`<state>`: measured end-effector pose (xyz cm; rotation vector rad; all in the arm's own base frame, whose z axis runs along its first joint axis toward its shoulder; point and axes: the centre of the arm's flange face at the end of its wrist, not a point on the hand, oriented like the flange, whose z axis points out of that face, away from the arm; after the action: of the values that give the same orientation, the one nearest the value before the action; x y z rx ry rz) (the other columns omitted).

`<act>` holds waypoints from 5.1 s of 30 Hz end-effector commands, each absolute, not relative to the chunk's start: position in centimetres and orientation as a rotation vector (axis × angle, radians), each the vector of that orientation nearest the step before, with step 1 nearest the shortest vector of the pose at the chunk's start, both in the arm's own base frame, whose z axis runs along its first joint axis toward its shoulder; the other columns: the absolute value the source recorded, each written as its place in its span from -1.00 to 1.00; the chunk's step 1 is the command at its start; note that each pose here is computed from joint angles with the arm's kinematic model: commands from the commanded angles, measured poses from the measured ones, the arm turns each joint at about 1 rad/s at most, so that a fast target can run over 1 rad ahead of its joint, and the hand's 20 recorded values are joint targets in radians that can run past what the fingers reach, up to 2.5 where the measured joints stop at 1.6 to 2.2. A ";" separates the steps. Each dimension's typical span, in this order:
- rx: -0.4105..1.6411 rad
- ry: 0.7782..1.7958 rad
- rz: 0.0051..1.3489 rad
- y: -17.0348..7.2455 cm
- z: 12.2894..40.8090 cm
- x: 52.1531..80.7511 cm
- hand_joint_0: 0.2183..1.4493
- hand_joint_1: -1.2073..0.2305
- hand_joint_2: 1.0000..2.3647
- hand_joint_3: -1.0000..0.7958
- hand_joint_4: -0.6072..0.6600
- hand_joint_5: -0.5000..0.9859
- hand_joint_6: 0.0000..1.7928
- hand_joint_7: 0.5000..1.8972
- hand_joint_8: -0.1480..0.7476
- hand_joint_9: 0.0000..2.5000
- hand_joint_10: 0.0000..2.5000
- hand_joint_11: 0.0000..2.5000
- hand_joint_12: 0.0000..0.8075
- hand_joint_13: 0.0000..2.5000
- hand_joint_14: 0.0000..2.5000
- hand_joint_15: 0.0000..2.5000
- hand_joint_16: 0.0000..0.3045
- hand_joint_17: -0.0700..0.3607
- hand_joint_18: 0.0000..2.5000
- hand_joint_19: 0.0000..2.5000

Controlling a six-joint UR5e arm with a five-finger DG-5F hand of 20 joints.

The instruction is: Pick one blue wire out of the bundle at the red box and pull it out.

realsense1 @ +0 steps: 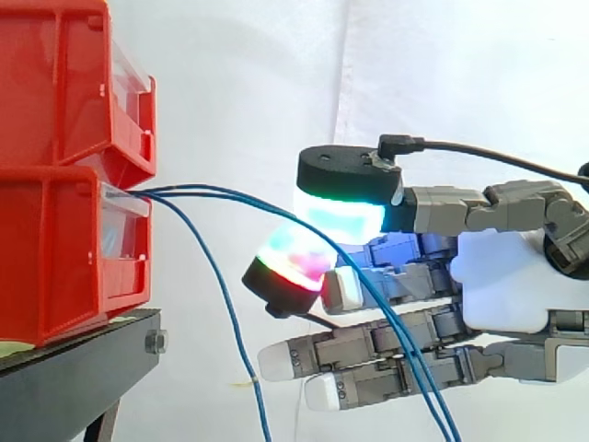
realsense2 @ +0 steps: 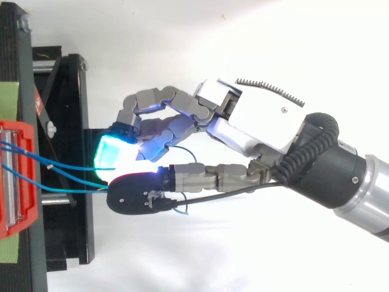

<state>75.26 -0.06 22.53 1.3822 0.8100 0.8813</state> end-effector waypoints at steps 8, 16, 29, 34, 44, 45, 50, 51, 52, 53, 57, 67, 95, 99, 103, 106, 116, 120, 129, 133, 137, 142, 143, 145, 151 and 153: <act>1.383 0.810 0.881 -0.1 22.6 75.2 -0.38 -0.44 -0.98 0.02 0.02 -0.52 -0.01 -0.03 -0.08 -0.11 -0.98 -0.19 -0.07 -0.53 -0.99 -0.69 -0.65 -0.12 -0.56 -0.70; 1.379 0.804 0.885 -0.1 24.1 74.9 -0.38 -0.45 -0.98 0.03 -0.06 -0.51 -0.02 -0.04 -0.10 -0.26 -0.98 -0.37 -0.03 -0.72 -0.99 -0.83 -0.63 -0.09 -0.70 -0.79; 1.389 0.824 0.868 -0.3 25.3 74.3 -0.38 -0.51 -0.98 0.02 -0.16 -0.50 -0.04 -0.01 -0.13 -0.54 -0.99 -0.76 0.00 -0.87 -1.00 -0.95 -0.63 -0.09 -0.91 -0.98; 1.390 0.823 0.867 -0.3 25.2 74.3 -0.38 -0.48 -0.98 0.02 -0.19 -0.51 -0.03 -0.06 -0.14 -0.58 -0.99 -0.74 -0.01 -0.91 -1.00 -0.93 -0.63 -0.09 -0.98 -0.96; 1.386 0.833 0.844 -0.8 25.0 74.3 -0.38 -0.48 -0.98 0.02 -0.19 -0.51 -0.03 -0.04 -0.14 -0.53 -0.99 -0.70 -0.04 -0.89 -1.00 -0.92 -0.63 -0.08 -0.96 -0.94; 1.386 0.834 0.845 -0.7 25.0 74.3 -0.39 -0.51 -0.98 0.03 -0.20 -0.50 -0.05 0.01 -0.13 -0.51 -0.99 -0.72 -0.04 -0.86 -1.00 -0.93 -0.63 -0.08 -0.93 -0.96; 1.386 0.845 0.841 -0.5 25.0 74.2 -0.40 -0.51 -0.98 0.06 -0.23 -0.49 -0.06 0.04 -0.13 -0.51 -0.99 -0.77 -0.02 -0.86 -1.00 -0.93 -0.61 -0.06 -0.91 -0.98; 1.385 0.846 0.843 -0.4 25.0 74.2 -0.40 -0.51 -0.98 0.06 -0.23 -0.49 -0.06 0.03 -0.13 -0.51 -0.99 -0.78 -0.02 -0.85 -1.00 -0.94 -0.61 -0.05 -0.91 -0.98; 1.386 0.845 0.841 -0.5 25.0 74.2 -0.40 -0.51 -0.98 0.07 -0.24 -0.49 -0.06 0.05 -0.14 -0.51 -0.99 -0.79 -0.02 -0.86 -1.00 -0.94 -0.60 -0.04 -0.91 -0.98; 1.386 0.846 0.840 -0.5 24.9 74.2 -0.40 -0.51 -0.98 0.07 -0.24 -0.49 -0.06 0.05 -0.14 -0.51 -0.99 -0.79 -0.02 -0.86 -1.00 -0.94 -0.60 -0.04 -0.91 -0.98; 1.386 0.846 0.840 -0.5 24.9 74.2 -0.40 -0.51 -0.98 0.08 -0.25 -0.48 -0.07 0.07 -0.14 -0.50 -0.99 -0.78 -0.02 -0.85 -1.00 -0.94 -0.60 -0.04 -0.91 -0.98; 1.386 0.848 0.841 -0.4 24.9 74.2 -0.39 -0.52 -0.99 0.08 -0.26 -0.48 -0.06 0.06 -0.13 -0.49 -0.99 -0.77 -0.02 -0.85 -1.00 -0.94 -0.60 -0.03 -0.90 -0.98; 1.386 0.846 0.840 -0.5 24.9 74.2 -0.39 -0.51 -0.99 0.09 -0.25 -0.48 -0.06 0.06 -0.11 -0.48 -0.99 -0.77 0.00 -0.83 -1.00 -0.93 -0.58 -0.01 -0.88 -0.98; 1.386 0.846 0.840 -0.5 24.9 74.2 -0.39 -0.51 -0.99 0.09 -0.24 -0.48 -0.06 0.06 -0.10 -0.48 -0.99 -0.76 0.01 -0.83 -1.00 -0.93 -0.58 -0.01 -0.88 -0.98; 1.386 0.848 0.841 -0.4 24.9 74.2 -0.39 -0.51 -0.99 0.09 -0.25 -0.48 -0.06 0.06 -0.10 -0.48 -0.99 -0.77 0.01 -0.83 -1.00 -0.93 -0.58 -0.01 -0.88 -0.98; 1.386 0.845 0.841 -0.5 25.0 74.2 -0.39 -0.51 -0.99 0.09 -0.25 -0.48 -0.06 0.06 -0.11 -0.48 -0.99 -0.77 0.01 -0.83 -1.00 -0.94 -0.58 -0.01 -0.88 -0.98; 1.387 0.845 0.839 -0.5 24.9 74.2 -0.39 -0.51 -0.99 0.09 -0.26 -0.48 -0.06 0.05 -0.10 -0.48 -0.99 -0.76 0.01 -0.83 -1.00 -0.94 -0.58 -0.01 -0.88 -0.98; 1.386 0.845 0.841 -0.5 25.0 74.2 -0.39 -0.51 -0.99 0.09 -0.25 -0.48 -0.06 0.05 -0.10 -0.47 -0.99 -0.76 0.00 -0.83 -1.00 -0.94 -0.58 -0.01 -0.88 -0.98; 1.386 0.848 0.841 -0.4 24.9 74.2 -0.39 -0.51 -0.99 0.09 -0.26 -0.48 -0.06 0.05 -0.10 -0.47 -0.99 -0.76 0.00 -0.83 -1.00 -0.94 -0.59 -0.02 -0.88 -0.98; 1.386 0.846 0.840 -0.5 24.9 74.2 -0.39 -0.51 -0.99 0.09 -0.26 -0.48 -0.06 0.06 -0.11 -0.47 -0.99 -0.76 0.00 -0.83 -1.00 -0.94 -0.59 -0.02 -0.88 -0.98; 1.386 0.848 0.841 -0.4 24.9 74.2 -0.38 -0.51 -0.99 0.09 -0.26 -0.48 -0.06 0.05 -0.11 -0.47 -0.99 -0.76 0.00 -0.82 -1.00 -0.94 -0.59 -0.02 -0.88 -0.98; 1.386 0.846 0.840 -0.5 24.9 74.2 -0.38 -0.51 -0.99 0.09 -0.26 -0.48 -0.06 0.05 -0.10 -0.47 -0.99 -0.76 0.00 -0.82 -1.00 -0.94 -0.59 -0.02 -0.87 -0.97; 1.386 0.846 0.840 -0.5 24.9 74.2 -0.38 -0.51 -0.99 0.09 -0.26 -0.48 -0.06 0.05 -0.10 -0.47 -0.99 -0.76 0.00 -0.82 -1.00 -0.94 -0.59 -0.02 -0.87 -0.98; 1.385 0.849 0.843 -0.4 24.9 74.2 -0.38 -0.51 -0.99 0.09 -0.26 -0.48 -0.06 0.06 -0.11 -0.47 -0.99 -0.77 0.00 -0.82 -1.00 -0.94 -0.59 -0.02 -0.87 -0.97; 1.386 0.846 0.840 -0.5 24.9 74.2 -0.38 -0.51 -0.99 0.09 -0.26 -0.48 -0.06 0.04 -0.10 -0.47 -0.99 -0.77 0.00 -0.82 -1.00 -0.94 -0.59 -0.02 -0.86 -0.96; 1.386 0.848 0.841 -0.4 24.9 74.2 -0.38 -0.51 -0.99 0.08 -0.26 -0.48 -0.06 0.06 -0.10 -0.47 -0.99 -0.76 0.00 -0.82 -1.00 -0.94 -0.59 -0.02 -0.86 -0.96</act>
<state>74.19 -0.44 24.92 1.3857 0.8467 0.8410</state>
